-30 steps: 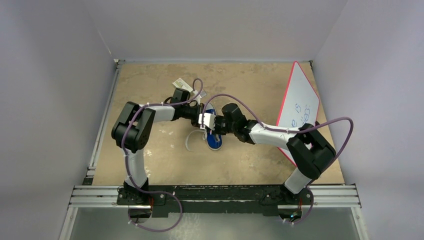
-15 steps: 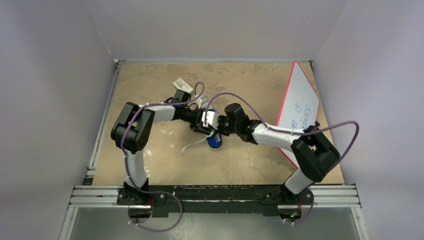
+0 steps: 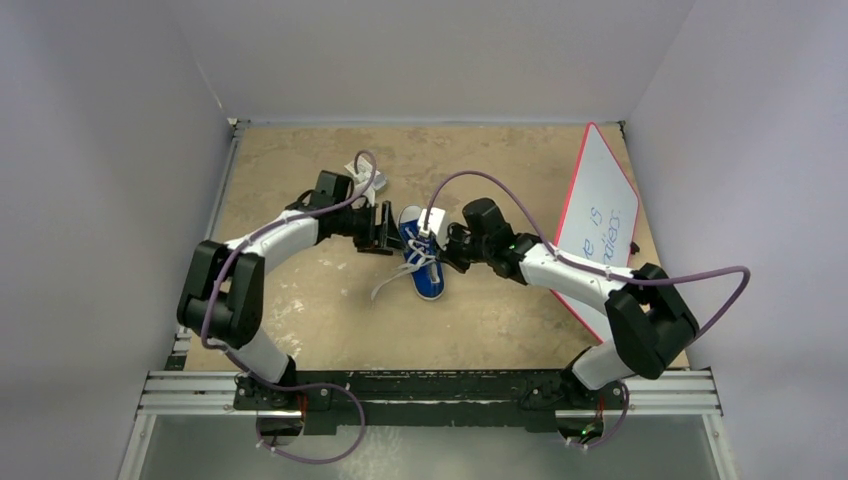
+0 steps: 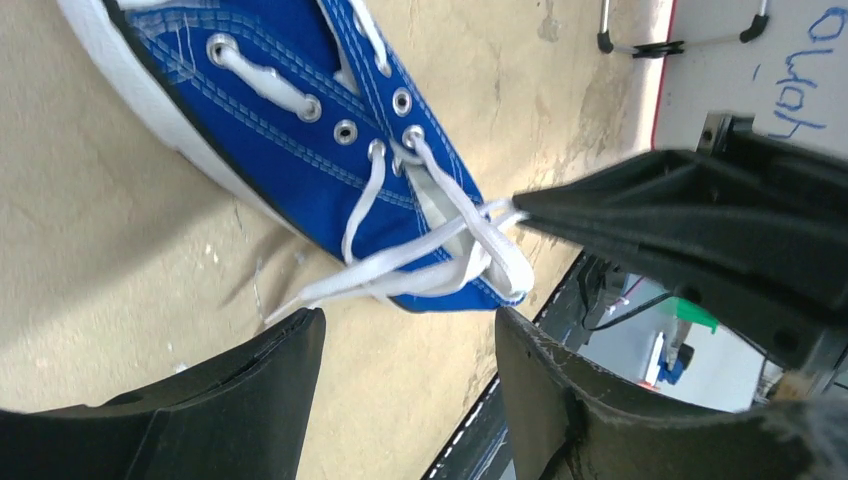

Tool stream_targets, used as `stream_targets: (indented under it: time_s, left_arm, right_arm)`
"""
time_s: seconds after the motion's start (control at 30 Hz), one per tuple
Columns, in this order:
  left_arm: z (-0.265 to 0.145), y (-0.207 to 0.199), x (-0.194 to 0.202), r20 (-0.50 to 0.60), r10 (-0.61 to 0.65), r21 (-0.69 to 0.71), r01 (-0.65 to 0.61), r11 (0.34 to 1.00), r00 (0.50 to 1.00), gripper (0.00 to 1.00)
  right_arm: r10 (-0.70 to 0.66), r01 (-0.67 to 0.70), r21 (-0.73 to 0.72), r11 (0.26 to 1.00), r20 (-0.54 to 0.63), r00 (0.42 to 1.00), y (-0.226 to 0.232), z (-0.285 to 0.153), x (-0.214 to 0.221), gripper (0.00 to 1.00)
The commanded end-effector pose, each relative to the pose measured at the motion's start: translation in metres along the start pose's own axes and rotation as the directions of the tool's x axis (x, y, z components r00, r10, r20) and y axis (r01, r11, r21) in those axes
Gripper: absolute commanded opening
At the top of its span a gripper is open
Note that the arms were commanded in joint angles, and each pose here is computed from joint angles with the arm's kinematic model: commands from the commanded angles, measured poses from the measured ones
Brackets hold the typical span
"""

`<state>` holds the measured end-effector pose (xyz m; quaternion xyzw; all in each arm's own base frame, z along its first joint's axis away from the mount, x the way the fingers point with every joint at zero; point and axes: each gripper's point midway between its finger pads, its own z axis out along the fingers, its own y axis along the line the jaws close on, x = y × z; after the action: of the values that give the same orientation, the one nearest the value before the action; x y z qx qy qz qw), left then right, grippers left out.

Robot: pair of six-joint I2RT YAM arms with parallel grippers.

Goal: Tie the shoes

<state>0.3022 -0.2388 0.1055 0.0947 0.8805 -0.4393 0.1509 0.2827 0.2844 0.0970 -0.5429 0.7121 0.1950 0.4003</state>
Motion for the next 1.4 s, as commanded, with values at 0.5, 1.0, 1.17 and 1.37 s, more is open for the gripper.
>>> stream_targets:
  time_s: [0.5, 1.0, 1.17, 1.37]
  left_arm:
    - [0.030, 0.044, 0.042, -0.023, 0.254, -0.245, -0.252, 0.936, 0.967, 0.61]
    - [0.014, 0.072, 0.099, -0.176, 0.079, -0.480, -0.156, 0.863, 0.981, 0.30]
    - [0.003, 0.075, 0.107, -0.164, 0.051, -0.523, -0.131, 0.842, 0.985, 0.06]
    - [-0.021, 0.058, 0.079, -0.070, 0.082, -0.584, -0.107, 0.805, 0.994, 0.00]
  right_arm:
    - [0.233, -0.230, -0.036, 0.972, 0.095, 0.968, -0.013, -0.009, -0.038, 0.00]
    - [0.340, -0.358, 0.084, 0.930, 0.173, 0.924, -0.035, -0.029, -0.057, 0.00]
    - [0.488, -0.527, 0.118, 0.842, 0.248, 0.837, -0.045, -0.038, -0.073, 0.00]
    - [0.613, -0.652, 0.236, 0.720, 0.223, 0.758, -0.066, -0.059, -0.083, 0.00]
